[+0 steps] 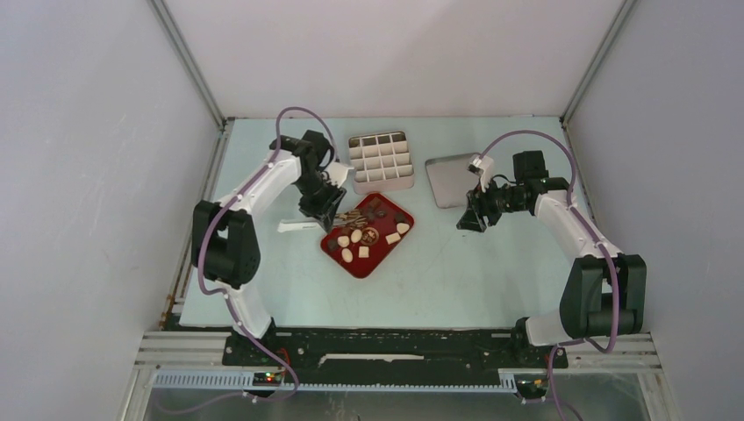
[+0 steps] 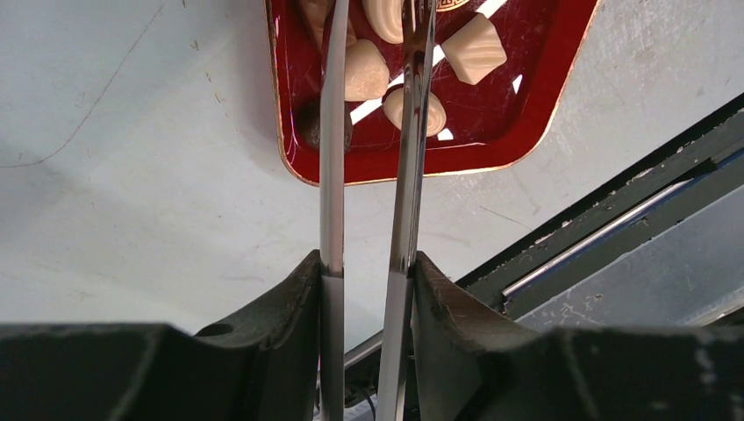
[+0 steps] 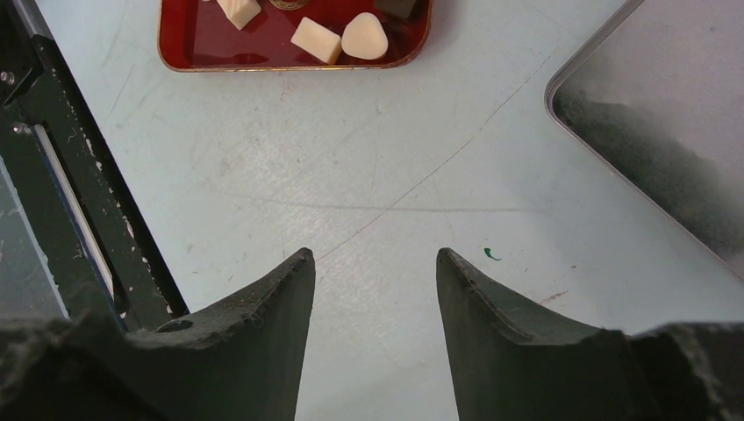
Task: Pack the chocolate
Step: Pick up the fake chocolate from the plate.
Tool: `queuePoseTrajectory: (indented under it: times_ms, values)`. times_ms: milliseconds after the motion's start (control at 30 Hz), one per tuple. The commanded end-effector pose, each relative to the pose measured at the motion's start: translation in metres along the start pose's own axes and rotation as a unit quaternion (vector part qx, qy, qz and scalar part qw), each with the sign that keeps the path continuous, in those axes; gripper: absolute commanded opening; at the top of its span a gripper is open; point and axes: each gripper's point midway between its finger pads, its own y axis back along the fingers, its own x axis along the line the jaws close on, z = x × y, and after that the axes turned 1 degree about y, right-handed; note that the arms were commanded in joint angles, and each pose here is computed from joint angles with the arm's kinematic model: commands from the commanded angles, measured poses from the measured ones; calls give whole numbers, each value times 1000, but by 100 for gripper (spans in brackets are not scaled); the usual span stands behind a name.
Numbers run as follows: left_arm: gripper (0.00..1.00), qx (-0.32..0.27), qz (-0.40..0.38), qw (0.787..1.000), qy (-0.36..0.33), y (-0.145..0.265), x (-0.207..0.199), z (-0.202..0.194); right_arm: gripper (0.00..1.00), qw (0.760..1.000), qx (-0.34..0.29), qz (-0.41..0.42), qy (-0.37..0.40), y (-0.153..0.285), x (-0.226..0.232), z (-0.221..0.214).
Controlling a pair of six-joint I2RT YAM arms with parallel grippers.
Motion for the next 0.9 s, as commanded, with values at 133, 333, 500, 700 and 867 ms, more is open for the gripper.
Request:
queuePoseTrajectory:
  times_ms: [133, 333, 500, 700, 867]
  values:
    - [24, -34, -12, 999, -19, 20, -12, 18, 56, 1000, -2, 4, 3, 1, 0, 1]
    - [19, -55, -39, 997, -45, 41, -29, 19, 56, 1000, -1, 5, 2, 0, 0, 1]
    - [17, -81, -22, 995, -56, 58, -27, 32, 56, 1000, 3, 6, 0, -2, 0, -1]
    - [16, -171, 36, 984, -39, 81, -4, 85, 56, 1000, 5, 1, -3, -2, -3, -2]
    - [16, -249, 80, 965, -13, 104, 17, 139, 56, 1000, 2, -10, -6, 0, -7, -1]
